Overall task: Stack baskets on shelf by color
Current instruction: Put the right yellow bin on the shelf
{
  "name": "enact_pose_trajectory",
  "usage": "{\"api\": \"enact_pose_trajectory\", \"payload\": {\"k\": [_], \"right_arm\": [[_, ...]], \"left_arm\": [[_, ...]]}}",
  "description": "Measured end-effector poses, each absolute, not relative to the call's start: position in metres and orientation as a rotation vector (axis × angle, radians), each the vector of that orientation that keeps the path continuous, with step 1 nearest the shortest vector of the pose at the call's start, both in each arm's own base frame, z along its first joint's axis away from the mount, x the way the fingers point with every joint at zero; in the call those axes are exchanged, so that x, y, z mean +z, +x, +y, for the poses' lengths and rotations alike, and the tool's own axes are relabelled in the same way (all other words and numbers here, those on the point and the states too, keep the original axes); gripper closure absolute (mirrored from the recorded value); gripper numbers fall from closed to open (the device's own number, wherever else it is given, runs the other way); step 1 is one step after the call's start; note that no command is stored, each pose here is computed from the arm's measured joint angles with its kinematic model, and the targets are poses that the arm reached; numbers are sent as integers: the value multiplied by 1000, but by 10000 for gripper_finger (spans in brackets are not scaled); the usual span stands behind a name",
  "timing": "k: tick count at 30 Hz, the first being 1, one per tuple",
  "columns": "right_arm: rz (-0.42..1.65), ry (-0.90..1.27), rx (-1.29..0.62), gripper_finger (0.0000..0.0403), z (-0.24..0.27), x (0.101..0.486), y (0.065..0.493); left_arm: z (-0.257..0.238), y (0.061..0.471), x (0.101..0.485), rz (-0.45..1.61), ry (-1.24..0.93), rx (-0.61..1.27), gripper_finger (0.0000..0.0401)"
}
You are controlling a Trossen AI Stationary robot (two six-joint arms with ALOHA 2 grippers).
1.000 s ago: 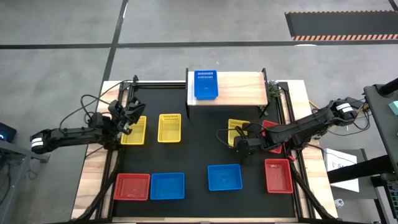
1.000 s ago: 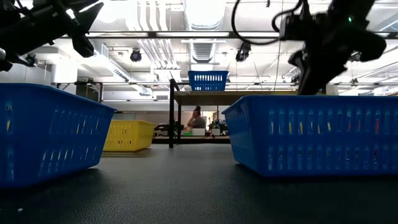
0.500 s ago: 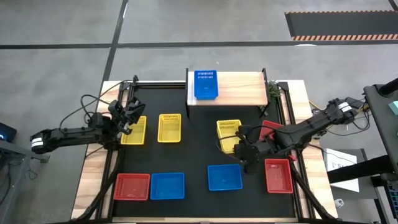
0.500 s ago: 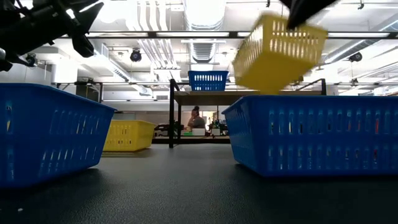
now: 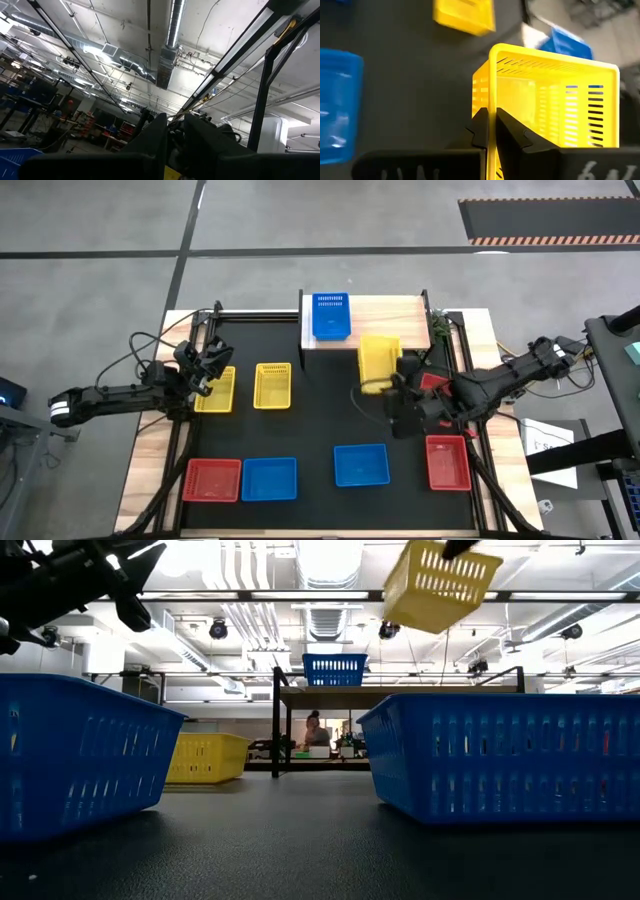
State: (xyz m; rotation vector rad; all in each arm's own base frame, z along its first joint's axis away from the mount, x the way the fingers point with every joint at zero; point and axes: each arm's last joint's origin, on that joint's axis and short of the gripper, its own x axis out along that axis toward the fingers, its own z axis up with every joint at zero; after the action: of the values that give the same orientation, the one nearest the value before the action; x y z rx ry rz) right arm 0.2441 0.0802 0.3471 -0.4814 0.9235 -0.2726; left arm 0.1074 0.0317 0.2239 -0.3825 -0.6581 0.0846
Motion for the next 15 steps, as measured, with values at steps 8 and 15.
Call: {"api": "enact_pose_trajectory", "payload": {"k": [8,15], "right_arm": [[1049,-482,-347,391,13,346,258],[1055,-425,-283,391,-53,348,262]], "left_arm": [[32,107,224,-657,-362,92,351],[32,107,224,-658,-360,92,351]]}}
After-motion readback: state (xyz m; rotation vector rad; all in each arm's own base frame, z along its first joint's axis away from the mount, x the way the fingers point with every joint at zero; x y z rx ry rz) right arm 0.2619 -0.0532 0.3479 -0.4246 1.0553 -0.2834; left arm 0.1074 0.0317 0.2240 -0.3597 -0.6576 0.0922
